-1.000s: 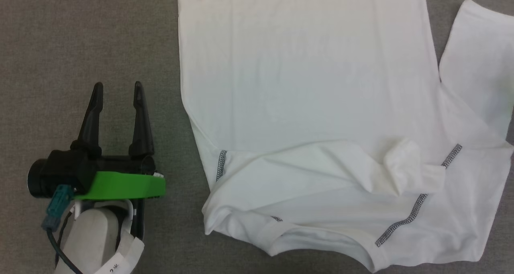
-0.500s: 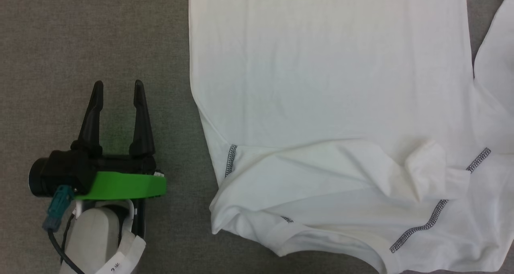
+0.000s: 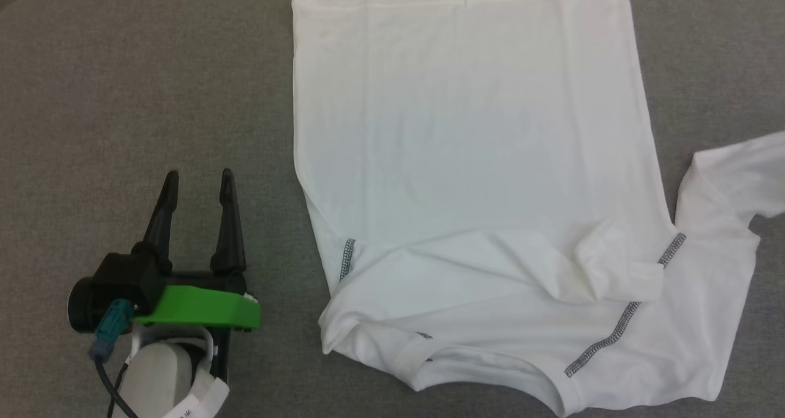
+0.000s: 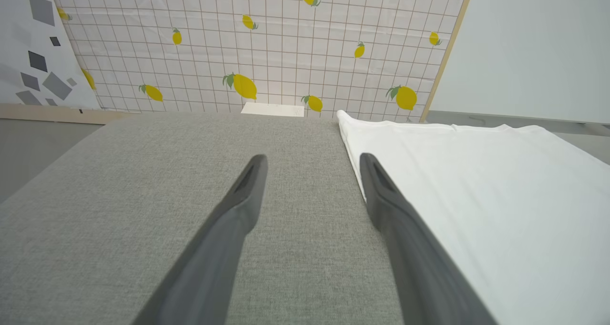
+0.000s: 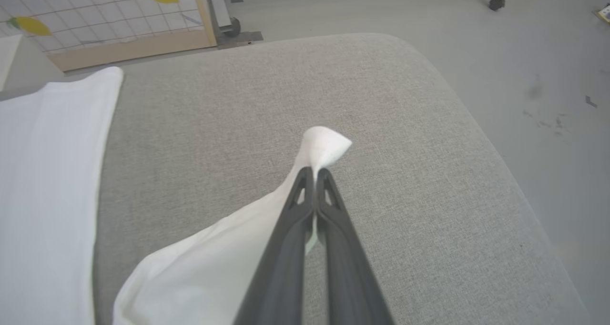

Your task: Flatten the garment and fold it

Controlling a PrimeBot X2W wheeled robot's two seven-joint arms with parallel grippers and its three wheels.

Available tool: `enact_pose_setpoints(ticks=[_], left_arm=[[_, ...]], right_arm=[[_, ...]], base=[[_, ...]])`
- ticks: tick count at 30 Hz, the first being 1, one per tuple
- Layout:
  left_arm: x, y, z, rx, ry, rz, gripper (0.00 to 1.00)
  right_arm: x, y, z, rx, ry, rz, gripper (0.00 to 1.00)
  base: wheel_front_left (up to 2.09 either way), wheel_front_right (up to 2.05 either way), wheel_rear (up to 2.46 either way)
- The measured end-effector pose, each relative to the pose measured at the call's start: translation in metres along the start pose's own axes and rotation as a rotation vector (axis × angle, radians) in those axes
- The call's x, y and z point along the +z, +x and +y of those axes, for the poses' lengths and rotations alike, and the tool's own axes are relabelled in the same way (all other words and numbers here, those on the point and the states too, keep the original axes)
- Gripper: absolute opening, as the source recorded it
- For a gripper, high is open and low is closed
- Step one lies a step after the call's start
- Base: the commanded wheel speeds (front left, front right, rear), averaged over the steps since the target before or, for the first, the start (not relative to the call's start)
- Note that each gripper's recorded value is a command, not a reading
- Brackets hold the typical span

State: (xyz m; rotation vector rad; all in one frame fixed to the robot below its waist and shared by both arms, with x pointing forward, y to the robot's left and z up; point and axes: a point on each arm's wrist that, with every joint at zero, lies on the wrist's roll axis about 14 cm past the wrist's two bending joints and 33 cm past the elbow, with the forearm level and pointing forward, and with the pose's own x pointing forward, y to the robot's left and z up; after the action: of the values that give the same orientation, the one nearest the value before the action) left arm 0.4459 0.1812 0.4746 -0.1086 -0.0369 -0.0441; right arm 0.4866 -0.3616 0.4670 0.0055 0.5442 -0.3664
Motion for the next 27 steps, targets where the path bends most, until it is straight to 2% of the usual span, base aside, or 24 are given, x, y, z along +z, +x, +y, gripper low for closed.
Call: enact_pose_setpoints(ticks=[6,12,15,21,27], left_arm=[[0.018,-0.013,-0.01,-0.026,-0.015,-0.033,1.0],[0.032,-0.027,-0.018,-0.047,-0.022,-0.061,1.0],[0.039,-0.031,-0.02,-0.052,-0.028,-0.076,1.0],[0.042,-0.037,-0.013,-0.031,-0.033,-0.083,1.0],[0.036,-0.039,-0.009,-0.018,-0.04,-0.066,1.0]], right_arm=[[0.033,-0.075,0.001,0.029,-0.067,-0.148,0.0],[0.055,-0.142,0.044,0.171,-0.153,-0.272,0.0],[0.062,-0.164,0.08,0.284,-0.208,-0.321,0.0],[0.046,-0.201,0.189,0.619,-0.353,-0.346,0.0],[0.001,-0.216,0.271,0.876,-0.496,-0.246,0.0]], base=[[0.0,0.0,0.0],[0.0,0.0,0.0],[0.0,0.0,0.0],[0.0,0.0,0.0],[0.0,0.0,0.0]])
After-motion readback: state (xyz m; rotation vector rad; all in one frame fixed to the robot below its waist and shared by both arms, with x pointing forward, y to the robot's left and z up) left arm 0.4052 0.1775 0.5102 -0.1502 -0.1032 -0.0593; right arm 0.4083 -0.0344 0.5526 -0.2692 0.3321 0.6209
